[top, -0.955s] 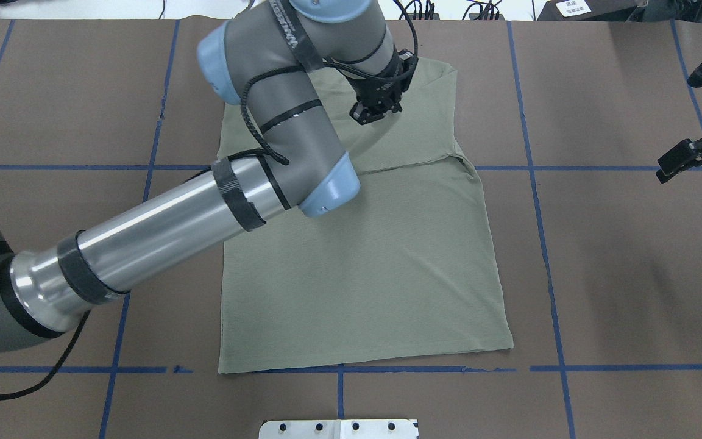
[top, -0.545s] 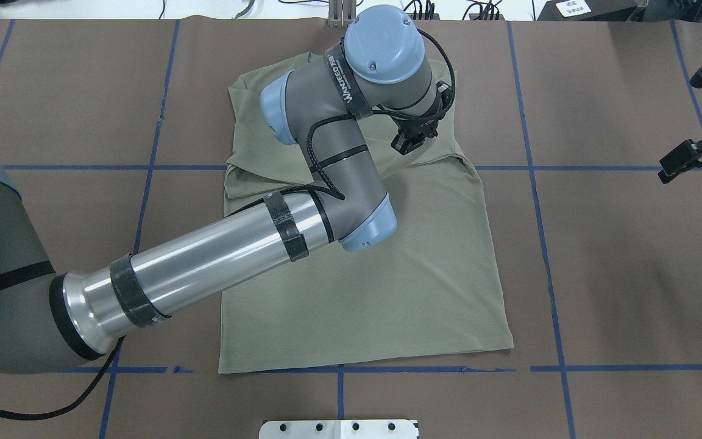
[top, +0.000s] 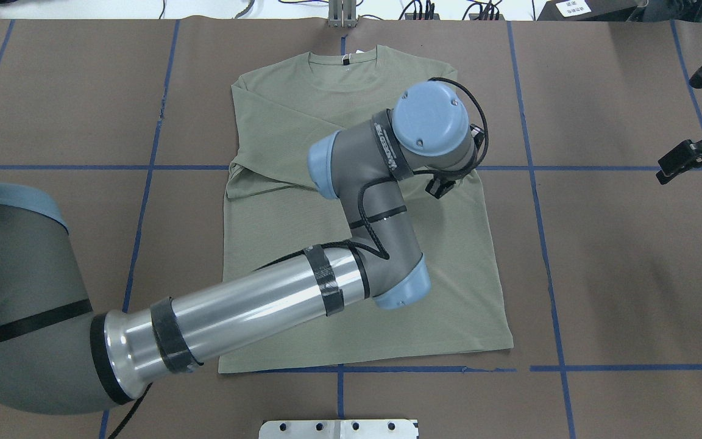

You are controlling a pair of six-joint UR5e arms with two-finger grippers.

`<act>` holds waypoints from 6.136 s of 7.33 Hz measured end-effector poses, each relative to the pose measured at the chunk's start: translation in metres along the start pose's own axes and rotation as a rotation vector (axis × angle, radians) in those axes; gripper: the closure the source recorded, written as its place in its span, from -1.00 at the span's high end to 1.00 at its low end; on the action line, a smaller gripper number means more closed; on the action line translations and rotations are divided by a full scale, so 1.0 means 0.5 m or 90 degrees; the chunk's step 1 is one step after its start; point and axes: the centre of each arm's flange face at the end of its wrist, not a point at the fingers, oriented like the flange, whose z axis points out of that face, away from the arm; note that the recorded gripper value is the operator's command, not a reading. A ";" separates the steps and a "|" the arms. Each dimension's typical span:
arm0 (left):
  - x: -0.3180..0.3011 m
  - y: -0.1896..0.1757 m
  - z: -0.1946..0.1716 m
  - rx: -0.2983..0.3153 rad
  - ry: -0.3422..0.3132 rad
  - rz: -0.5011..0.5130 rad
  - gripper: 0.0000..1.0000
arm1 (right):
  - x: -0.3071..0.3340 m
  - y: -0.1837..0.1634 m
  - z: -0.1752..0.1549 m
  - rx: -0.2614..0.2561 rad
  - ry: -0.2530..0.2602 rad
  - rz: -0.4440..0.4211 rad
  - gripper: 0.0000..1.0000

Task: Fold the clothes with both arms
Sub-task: 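Fold the held sleeve across the shirt body with the left gripper, release, then move both grippers to the hem corners nearest the robot, then grasp the hem corners with both grippers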

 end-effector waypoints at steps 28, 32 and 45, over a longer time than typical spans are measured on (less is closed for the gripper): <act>-0.458 -0.308 -0.534 0.022 -0.154 0.417 1.00 | -0.656 0.384 0.293 0.053 -0.061 0.142 -1.00; -0.716 -0.206 -0.410 -0.029 -0.216 0.345 0.99 | -0.660 0.380 0.218 0.062 -0.104 0.160 -1.00; -0.837 -0.195 -0.276 0.035 -0.323 0.362 -0.18 | -0.631 0.343 0.165 0.046 -0.133 0.179 -1.00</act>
